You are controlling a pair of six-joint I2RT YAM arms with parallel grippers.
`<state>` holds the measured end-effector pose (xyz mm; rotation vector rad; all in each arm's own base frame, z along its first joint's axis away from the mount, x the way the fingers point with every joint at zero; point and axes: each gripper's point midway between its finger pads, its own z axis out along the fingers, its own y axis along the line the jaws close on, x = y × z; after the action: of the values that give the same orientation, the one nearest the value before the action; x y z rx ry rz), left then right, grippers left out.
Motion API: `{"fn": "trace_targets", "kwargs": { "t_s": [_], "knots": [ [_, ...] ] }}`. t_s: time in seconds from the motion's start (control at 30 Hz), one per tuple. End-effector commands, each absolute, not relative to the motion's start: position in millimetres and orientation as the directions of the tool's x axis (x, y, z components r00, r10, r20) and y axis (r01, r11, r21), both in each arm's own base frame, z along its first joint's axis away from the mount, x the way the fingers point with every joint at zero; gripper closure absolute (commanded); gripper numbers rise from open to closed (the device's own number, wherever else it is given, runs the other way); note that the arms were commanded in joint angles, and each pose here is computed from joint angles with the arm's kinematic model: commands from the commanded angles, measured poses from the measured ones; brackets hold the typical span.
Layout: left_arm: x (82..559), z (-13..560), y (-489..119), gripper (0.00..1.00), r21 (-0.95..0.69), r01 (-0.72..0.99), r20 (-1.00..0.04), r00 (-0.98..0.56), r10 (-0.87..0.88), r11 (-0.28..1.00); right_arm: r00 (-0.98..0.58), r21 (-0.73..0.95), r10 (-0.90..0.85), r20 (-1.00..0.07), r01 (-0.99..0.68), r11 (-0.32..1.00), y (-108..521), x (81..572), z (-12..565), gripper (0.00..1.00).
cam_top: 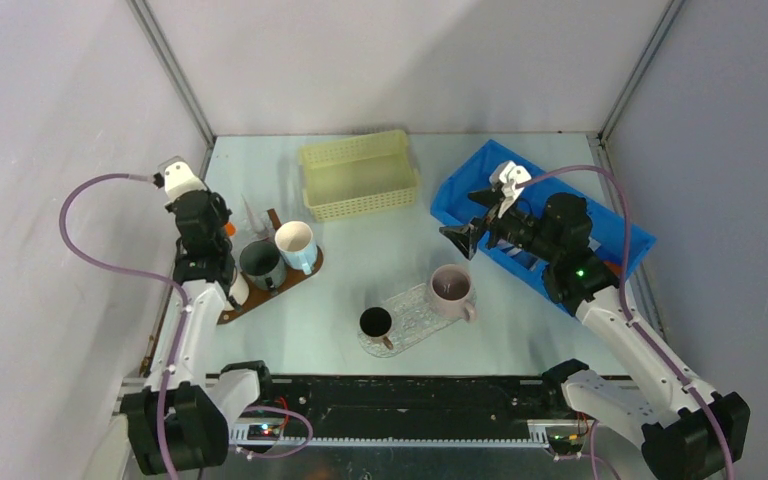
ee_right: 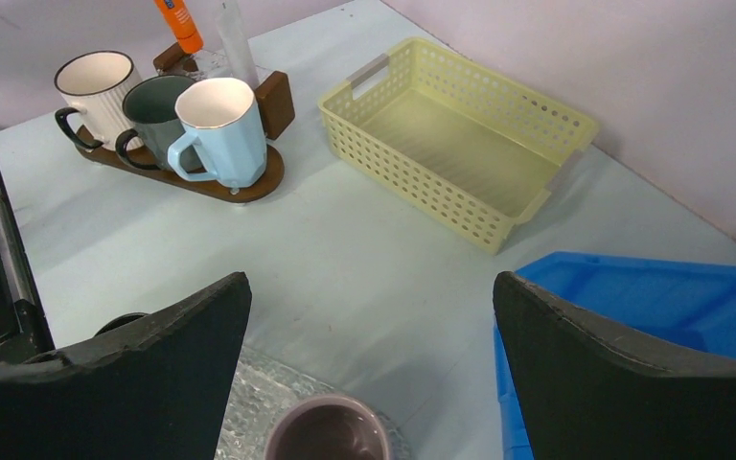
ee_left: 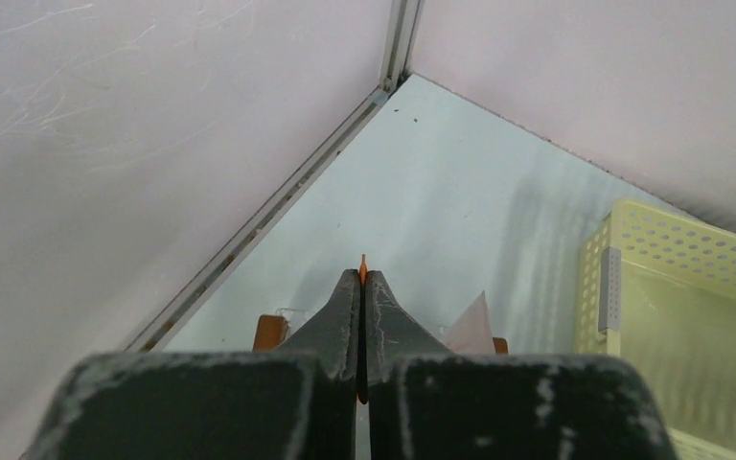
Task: Prepare toiletry sets of a toothbrush and toothpaste on the tray
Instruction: Place the toothpaste in the toothpaste holder.
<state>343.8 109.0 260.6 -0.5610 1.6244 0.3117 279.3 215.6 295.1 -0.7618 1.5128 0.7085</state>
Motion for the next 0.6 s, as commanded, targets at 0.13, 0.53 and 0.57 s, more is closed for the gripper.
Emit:
{"fn": "trace_targets", "kwargs": {
  "t_s": [0.13,0.53,0.57],
  "knots": [
    [372,276,110,1.00,-0.199,-0.485,-0.979,0.054,-0.198,0.852,0.036,-0.047,-0.030,-0.999,-0.794,0.607,210,287,324,0.01],
    [381,241,111,1.00,-0.169,-0.501,-0.976,-0.034,-0.215,0.849,0.031,-0.038,-0.023,-0.999,-0.784,0.619,207,298,322,0.01],
    [381,238,111,1.00,-0.167,-0.501,-0.976,-0.041,-0.216,0.849,0.029,-0.037,-0.023,-0.999,-0.782,0.622,206,299,321,0.01]
  ]
}}
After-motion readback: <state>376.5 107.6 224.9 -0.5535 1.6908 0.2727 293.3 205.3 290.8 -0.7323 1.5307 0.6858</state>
